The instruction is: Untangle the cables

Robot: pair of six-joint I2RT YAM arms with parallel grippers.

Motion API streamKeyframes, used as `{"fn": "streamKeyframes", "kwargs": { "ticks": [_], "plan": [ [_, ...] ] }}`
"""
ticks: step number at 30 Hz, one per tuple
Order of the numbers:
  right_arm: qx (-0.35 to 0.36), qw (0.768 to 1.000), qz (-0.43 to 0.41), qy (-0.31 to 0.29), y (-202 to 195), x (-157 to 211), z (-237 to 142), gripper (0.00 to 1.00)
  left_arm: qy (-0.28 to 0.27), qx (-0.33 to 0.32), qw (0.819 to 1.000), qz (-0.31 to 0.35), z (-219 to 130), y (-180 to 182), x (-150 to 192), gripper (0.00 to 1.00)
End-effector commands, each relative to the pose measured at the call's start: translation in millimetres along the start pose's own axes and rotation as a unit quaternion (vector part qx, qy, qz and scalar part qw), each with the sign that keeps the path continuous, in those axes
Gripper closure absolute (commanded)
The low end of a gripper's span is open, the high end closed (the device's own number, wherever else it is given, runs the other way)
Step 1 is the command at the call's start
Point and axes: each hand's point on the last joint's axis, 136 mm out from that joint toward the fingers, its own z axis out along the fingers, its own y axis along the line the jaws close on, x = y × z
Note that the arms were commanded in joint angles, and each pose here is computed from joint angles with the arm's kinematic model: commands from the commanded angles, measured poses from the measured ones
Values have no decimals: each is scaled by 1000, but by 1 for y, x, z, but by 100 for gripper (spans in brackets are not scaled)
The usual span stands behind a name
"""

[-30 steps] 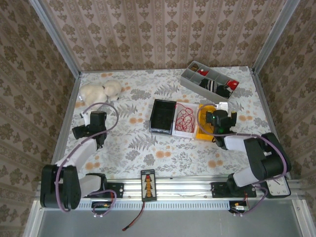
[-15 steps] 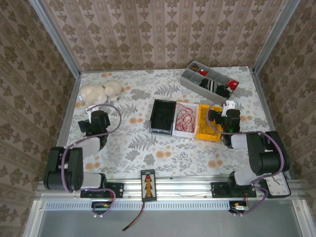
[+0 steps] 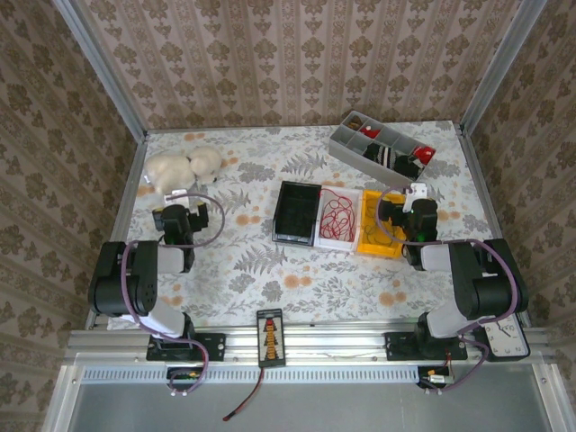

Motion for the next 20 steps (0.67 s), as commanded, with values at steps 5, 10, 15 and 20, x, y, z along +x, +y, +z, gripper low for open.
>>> {"fn": "streamKeyframes", "kwargs": {
  "ticks": [5, 10, 15, 20],
  "plan": [
    [-9, 1000, 3, -10, 5, -6, 2, 0, -34, 17, 999, 6, -1, -6, -16, 0],
    [-10, 1000, 1, -8, 6, -6, 2, 0, -33, 17, 999, 5, -1, -6, -15, 0],
    [-11, 1000, 0, 0, 7, -5, 5, 0, -33, 17, 999, 5, 0, -6, -15, 0],
    [-12, 1000, -1, -9, 6, -6, 2, 0, -33, 17, 999, 5, -1, -6, -15, 0]
  ]
}}
